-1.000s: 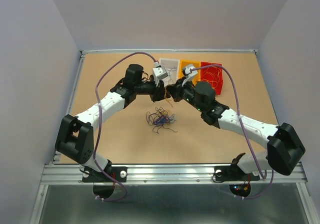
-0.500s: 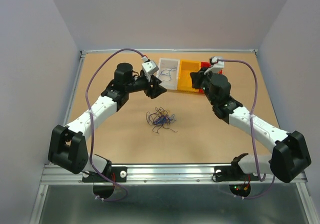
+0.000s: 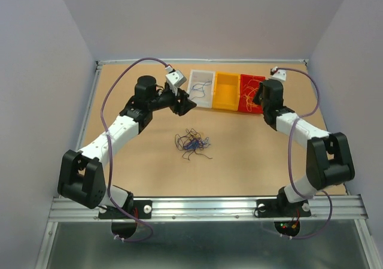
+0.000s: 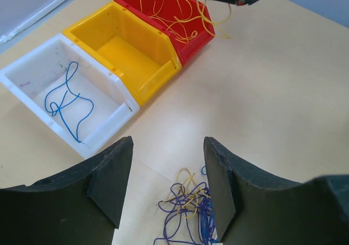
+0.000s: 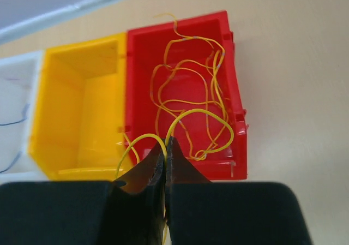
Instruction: Untangle the cables
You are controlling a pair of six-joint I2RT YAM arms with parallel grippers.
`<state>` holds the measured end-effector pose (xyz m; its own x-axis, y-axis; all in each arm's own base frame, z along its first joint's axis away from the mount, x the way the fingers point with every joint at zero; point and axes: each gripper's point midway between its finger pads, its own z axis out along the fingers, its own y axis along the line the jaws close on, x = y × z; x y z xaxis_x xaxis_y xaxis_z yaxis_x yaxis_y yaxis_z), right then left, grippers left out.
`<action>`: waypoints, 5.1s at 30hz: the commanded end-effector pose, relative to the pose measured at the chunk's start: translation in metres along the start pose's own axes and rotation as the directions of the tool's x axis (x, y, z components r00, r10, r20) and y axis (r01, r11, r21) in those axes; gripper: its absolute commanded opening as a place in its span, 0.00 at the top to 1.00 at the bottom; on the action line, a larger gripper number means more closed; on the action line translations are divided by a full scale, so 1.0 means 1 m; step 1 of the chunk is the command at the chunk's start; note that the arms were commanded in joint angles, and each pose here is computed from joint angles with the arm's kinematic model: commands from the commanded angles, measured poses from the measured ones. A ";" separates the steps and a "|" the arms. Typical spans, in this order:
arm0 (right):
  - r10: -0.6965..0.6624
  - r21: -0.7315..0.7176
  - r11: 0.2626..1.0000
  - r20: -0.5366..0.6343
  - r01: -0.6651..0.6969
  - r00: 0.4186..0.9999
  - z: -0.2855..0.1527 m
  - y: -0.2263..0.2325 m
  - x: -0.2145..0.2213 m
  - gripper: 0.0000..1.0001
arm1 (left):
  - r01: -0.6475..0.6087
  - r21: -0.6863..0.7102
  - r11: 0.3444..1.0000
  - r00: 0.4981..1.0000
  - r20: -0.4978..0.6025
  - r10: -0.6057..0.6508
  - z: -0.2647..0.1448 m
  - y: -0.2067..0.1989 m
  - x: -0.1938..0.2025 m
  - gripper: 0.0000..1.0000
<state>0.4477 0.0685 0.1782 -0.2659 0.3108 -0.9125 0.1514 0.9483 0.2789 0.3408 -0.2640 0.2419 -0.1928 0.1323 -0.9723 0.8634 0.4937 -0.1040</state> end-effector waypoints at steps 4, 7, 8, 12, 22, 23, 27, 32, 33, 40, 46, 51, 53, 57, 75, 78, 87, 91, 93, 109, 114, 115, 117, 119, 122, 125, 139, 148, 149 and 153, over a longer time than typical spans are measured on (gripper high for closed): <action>-0.072 0.090 0.993 0.002 0.071 0.997 0.056 0.002 -0.017 0.99 | -0.046 -0.009 0.999 0.997 0.057 0.046 -0.005 0.000 -0.019 0.34; -0.092 0.158 0.983 -0.011 0.093 0.996 0.078 -0.006 -0.011 0.99 | -0.050 -0.014 0.999 0.997 0.059 0.051 -0.005 0.001 -0.020 0.34; -0.098 0.162 0.982 -0.023 0.101 0.995 0.084 -0.006 -0.008 0.99 | -0.050 -0.014 0.999 0.997 0.059 0.051 -0.005 0.001 -0.020 0.34; -0.144 0.290 0.942 -0.102 0.168 0.984 0.109 -0.030 0.021 0.99 | -0.053 -0.011 0.999 0.997 0.058 0.053 -0.005 0.001 -0.020 0.34; -0.147 0.263 0.940 -0.259 0.216 0.955 0.140 -0.032 0.081 1.00 | -0.058 -0.011 0.998 0.997 0.059 0.059 -0.005 0.000 -0.020 0.34; -0.144 0.253 0.943 -0.272 0.215 0.952 0.142 -0.031 0.087 0.99 | -0.061 -0.013 0.998 0.996 0.061 0.062 -0.006 0.000 -0.021 0.34; -0.124 0.212 0.958 -0.291 0.191 0.949 0.136 -0.020 0.079 1.00 | -0.062 -0.013 0.998 0.996 0.060 0.063 -0.006 0.000 -0.021 0.34; -0.085 0.175 0.977 -0.215 0.124 0.973 0.115 -0.002 0.035 0.90 | -0.086 -0.036 0.996 0.994 0.060 0.088 -0.008 0.003 -0.021 0.34; -0.077 0.166 0.980 -0.195 0.110 0.978 0.109 0.002 0.024 0.85 | -0.090 -0.040 0.995 0.994 0.059 0.093 -0.008 0.004 -0.021 0.34; -0.063 0.155 0.984 -0.173 0.090 0.983 0.094 0.005 0.012 0.63 | -0.103 -0.060 0.993 0.993 0.053 0.106 -0.006 0.006 -0.021 0.33; -0.058 0.145 0.986 -0.158 0.081 0.986 0.077 0.007 0.003 0.47 | -0.119 -0.079 0.990 0.992 0.028 0.122 -0.003 0.008 -0.017 0.30; -0.069 -0.004 0.998 -0.199 0.069 0.978 0.038 0.030 0.013 0.45 | -0.189 -0.088 0.978 0.982 -0.033 0.187 0.005 0.001 -0.008 0.30; -0.090 -0.074 0.994 -0.220 0.076 0.971 0.023 0.041 0.020 0.41 | -0.224 -0.073 0.972 0.974 -0.058 0.220 0.009 -0.008 -0.004 0.30; -0.125 -0.148 0.985 -0.253 0.089 0.959 -0.013 0.050 0.045 0.29 | -0.265 -0.031 0.964 0.959 -0.108 0.261 0.010 -0.019 0.008 0.30; -0.141 -0.305 0.951 -0.267 0.055 0.953 -0.071 0.061 0.072 0.26 | -0.327 0.317 0.890 0.809 -0.394 0.437 0.013 -0.078 0.140 0.41; -0.140 -0.301 0.952 -0.262 0.057 0.955 -0.072 0.059 0.072 0.26 | -0.309 0.323 0.894 0.778 -0.454 0.433 0.019 -0.077 0.159 0.50; -0.133 -0.327 0.944 -0.223 0.054 0.966 -0.084 0.059 0.062 0.26 | -0.317 0.281 0.906 0.770 -0.482 0.419 0.026 -0.067 0.163 1.00; -0.127 -0.338 0.940 -0.206 0.051 0.970 -0.087 0.061 0.058 0.26 | -0.324 0.295 0.899 0.788 -0.441 0.429 0.022 -0.074 0.153 1.00; -0.134 -0.370 0.928 -0.212 0.047 0.968 -0.090 0.066 0.060 0.27 | -0.338 0.297 0.893 0.805 -0.401 0.437 0.019 -0.079 0.140 1.00; -0.195 -0.943 0.325 0.008 0.072 0.981 -0.186 0.166 0.060 0.19 | -0.396 0.071 0.916 0.917 -0.013 0.398 -0.027 -0.089 -0.004 1.00; -0.210 -0.980 0.165 0.071 0.107 0.975 -0.212 0.198 0.067 0.19 | -0.372 0.146 0.917 0.928 0.027 0.372 -0.032 -0.108 -0.028 1.00; -0.225 -0.987 0.121 0.072 0.102 0.972 -0.221 0.207 0.075 0.19 | -0.370 0.166 0.914 0.929 0.034 0.369 -0.032 -0.112 -0.031 1.00; -0.226 -0.989 0.082 0.101 0.122 0.969 -0.226 0.220 0.074 0.19 | -0.364 0.180 0.914 0.931 0.037 0.364 -0.032 -0.114 -0.034 1.00; -0.245 -0.992 0.072 0.082 0.103 0.966 -0.226 0.230 0.086 0.19 | -0.369 0.182 0.911 0.929 0.056 0.365 -0.034 -0.117 -0.045 1.00; -0.238 -0.989 0.089 0.092 0.116 0.967 -0.218 0.241 0.085 0.21 | -0.372 0.195 0.908 0.928 0.081 0.363 -0.037 -0.122 -0.059 1.00; -0.261 -0.992 0.098 0.057 0.085 0.964 -0.205 0.249 0.097 0.35 | -0.372 0.194 0.908 0.928 0.102 0.358 -0.040 -0.125 -0.079 1.00; -0.407 -0.992 0.064 0.070 0.104 0.911 -0.205 0.233 0.130 0.73 | -0.048 -0.555 0.830 0.834 0.436 0.340 -0.176 -0.053 -0.286 1.00; -0.514 -0.984 0.122 0.047 0.127 0.856 -0.199 0.207 0.155 0.50 | 0.200 -0.729 0.655 0.723 0.561 0.403 -0.261 -0.029 -0.297 1.00; -0.516 -0.983 0.130 0.044 0.130 0.855 -0.198 0.207 0.155 0.46 | 0.204 -0.734 0.648 0.727 0.557 0.401 -0.261 -0.028 -0.296 1.00; -0.542 -0.978 0.164 0.022 0.132 0.840 -0.195 0.199 0.160 0.56 | 0.234 -0.766 0.598 0.729 0.545 0.414 -0.265 -0.018 -0.294 1.00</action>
<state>0.2486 0.3251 0.1416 -0.3149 -0.2351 -0.9196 -0.9370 0.2313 0.2617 0.2472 -0.0969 0.5836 0.4461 -0.1722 -0.8783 0.2146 0.9733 -0.0818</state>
